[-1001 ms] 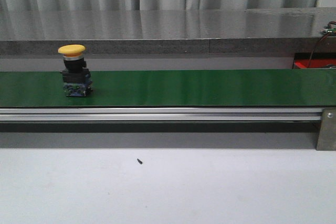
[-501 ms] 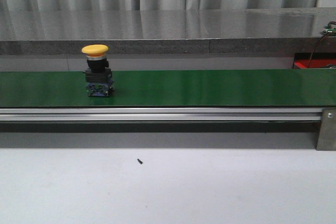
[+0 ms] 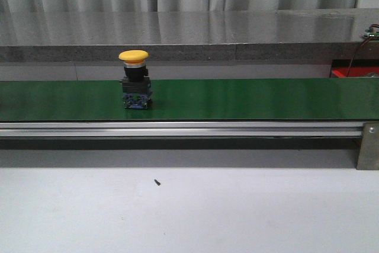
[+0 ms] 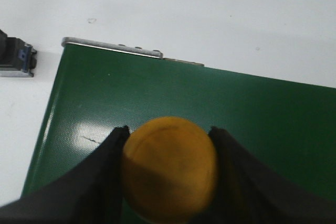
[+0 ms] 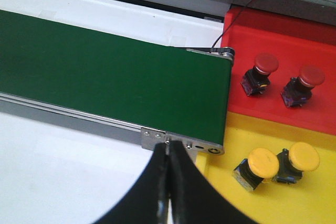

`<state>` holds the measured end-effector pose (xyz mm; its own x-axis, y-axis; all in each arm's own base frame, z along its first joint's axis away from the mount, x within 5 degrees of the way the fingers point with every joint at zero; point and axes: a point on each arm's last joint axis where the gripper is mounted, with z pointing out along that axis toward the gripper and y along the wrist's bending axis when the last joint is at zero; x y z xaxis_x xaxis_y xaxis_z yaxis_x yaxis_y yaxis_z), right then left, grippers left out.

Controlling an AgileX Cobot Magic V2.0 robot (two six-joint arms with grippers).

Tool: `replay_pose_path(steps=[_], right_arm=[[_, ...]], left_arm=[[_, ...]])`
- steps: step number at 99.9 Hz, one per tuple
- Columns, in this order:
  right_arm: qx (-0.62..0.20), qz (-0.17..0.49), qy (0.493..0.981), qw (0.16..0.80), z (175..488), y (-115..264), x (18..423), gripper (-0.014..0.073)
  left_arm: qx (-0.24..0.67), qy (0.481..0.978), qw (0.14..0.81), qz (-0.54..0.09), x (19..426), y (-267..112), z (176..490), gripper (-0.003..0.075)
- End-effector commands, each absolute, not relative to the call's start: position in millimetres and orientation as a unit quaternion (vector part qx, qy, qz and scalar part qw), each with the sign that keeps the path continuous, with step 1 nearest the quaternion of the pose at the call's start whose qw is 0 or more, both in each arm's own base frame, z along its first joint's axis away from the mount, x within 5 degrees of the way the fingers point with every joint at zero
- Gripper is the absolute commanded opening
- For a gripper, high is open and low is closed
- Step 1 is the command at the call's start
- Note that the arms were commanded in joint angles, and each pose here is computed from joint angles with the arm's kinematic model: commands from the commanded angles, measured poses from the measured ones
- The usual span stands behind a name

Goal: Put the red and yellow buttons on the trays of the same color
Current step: 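Grasp the second yellow button with the left gripper, set it on belt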

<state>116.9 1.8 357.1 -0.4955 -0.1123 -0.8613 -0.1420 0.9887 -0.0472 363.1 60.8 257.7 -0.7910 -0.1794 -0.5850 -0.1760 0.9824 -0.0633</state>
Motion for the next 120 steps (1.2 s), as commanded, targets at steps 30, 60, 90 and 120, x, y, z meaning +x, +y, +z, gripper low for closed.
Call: replay_pose_path(steps=[30, 60, 90, 120], right_arm=[[-0.068, 0.012, 0.844, 0.531, 368.6, 1.7, 118.3, -0.0068], [-0.068, 0.012, 0.844, 0.531, 368.6, 1.7, 118.3, -0.0068], [-0.068, 0.012, 0.844, 0.531, 368.6, 1.7, 118.3, -0.0068], [-0.068, 0.012, 0.844, 0.531, 368.6, 1.7, 118.3, -0.0068]], left_arm=[[-0.094, 0.937, 0.336, -0.01, 369.1, 56.3, 266.7, 0.0108], [-0.094, 0.933, 0.347, -0.013, 365.1, 54.5, 276.4, 0.0529], [-0.09, 0.904, 0.418, -0.013, 341.0, 48.6, 328.1, 0.064], [-0.062, 0.868, 0.491, -0.022, 281.1, 34.8, 386.7, 0.064]])
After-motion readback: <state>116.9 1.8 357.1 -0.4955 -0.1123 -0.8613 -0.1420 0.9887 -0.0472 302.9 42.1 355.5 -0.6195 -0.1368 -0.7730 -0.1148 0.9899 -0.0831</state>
